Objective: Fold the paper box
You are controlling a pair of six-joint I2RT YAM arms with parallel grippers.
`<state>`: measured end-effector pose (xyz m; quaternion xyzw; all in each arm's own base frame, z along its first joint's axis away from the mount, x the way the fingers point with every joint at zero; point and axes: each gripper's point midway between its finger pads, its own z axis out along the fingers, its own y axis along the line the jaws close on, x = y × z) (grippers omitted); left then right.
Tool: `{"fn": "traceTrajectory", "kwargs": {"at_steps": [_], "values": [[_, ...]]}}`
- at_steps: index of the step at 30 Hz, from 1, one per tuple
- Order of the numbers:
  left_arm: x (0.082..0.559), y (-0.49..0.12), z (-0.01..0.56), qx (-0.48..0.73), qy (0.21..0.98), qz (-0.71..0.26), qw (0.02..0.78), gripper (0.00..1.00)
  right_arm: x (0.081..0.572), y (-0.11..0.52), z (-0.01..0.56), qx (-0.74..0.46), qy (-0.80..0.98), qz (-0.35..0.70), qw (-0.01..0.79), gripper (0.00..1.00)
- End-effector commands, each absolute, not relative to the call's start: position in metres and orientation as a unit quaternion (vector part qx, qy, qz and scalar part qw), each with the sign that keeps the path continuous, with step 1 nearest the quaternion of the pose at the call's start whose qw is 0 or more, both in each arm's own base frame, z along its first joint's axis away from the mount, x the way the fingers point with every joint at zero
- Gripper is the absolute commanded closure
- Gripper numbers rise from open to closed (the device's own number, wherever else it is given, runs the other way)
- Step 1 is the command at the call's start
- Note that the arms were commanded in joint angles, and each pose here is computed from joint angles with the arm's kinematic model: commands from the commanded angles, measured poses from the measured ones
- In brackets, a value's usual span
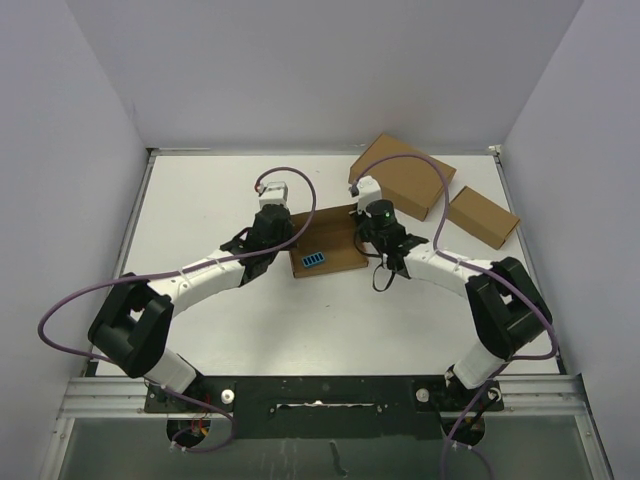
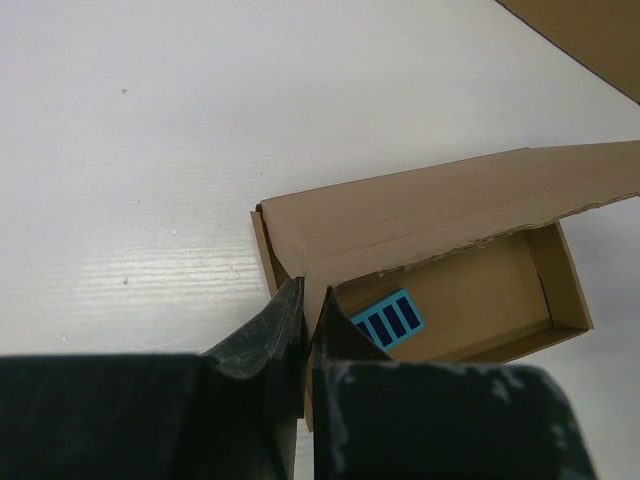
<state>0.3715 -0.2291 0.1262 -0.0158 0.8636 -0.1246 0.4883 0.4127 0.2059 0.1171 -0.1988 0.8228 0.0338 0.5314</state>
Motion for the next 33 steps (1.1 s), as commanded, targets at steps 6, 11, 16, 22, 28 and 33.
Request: {"fn": "traceTrajectory", "kwargs": {"at_steps": [6, 11, 16, 22, 28, 33], "values": [[0.356, -0.258, 0.139, 0.007, 0.854, -0.189, 0.485, 1.0, 0.376, 0.243, 0.113, -0.216, 0.836, 0.087, 0.496, 1.0], [0.355, -0.259, 0.139, 0.01, 0.853, -0.191, 0.485, 1.0, 0.366, 0.236, 0.097, -0.221, 0.848, 0.081, 0.475, 1.0], [0.353, -0.26, 0.137, 0.014, 0.854, -0.193, 0.484, 1.0, 0.357, 0.232, 0.09, -0.223, 0.853, 0.081, 0.466, 1.0], [0.35, -0.257, 0.138, 0.018, 0.853, -0.19, 0.486, 1.0, 0.347, 0.226, 0.085, -0.222, 0.858, 0.081, 0.455, 1.0], [0.347, -0.256, 0.137, 0.023, 0.852, -0.189, 0.487, 1.0, 0.339, 0.225, 0.081, -0.213, 0.866, 0.092, 0.442, 1.0], [0.347, -0.26, 0.139, 0.027, 0.849, -0.197, 0.489, 1.0, 0.344, 0.229, 0.088, -0.198, 0.862, 0.102, 0.455, 1.0]]}}
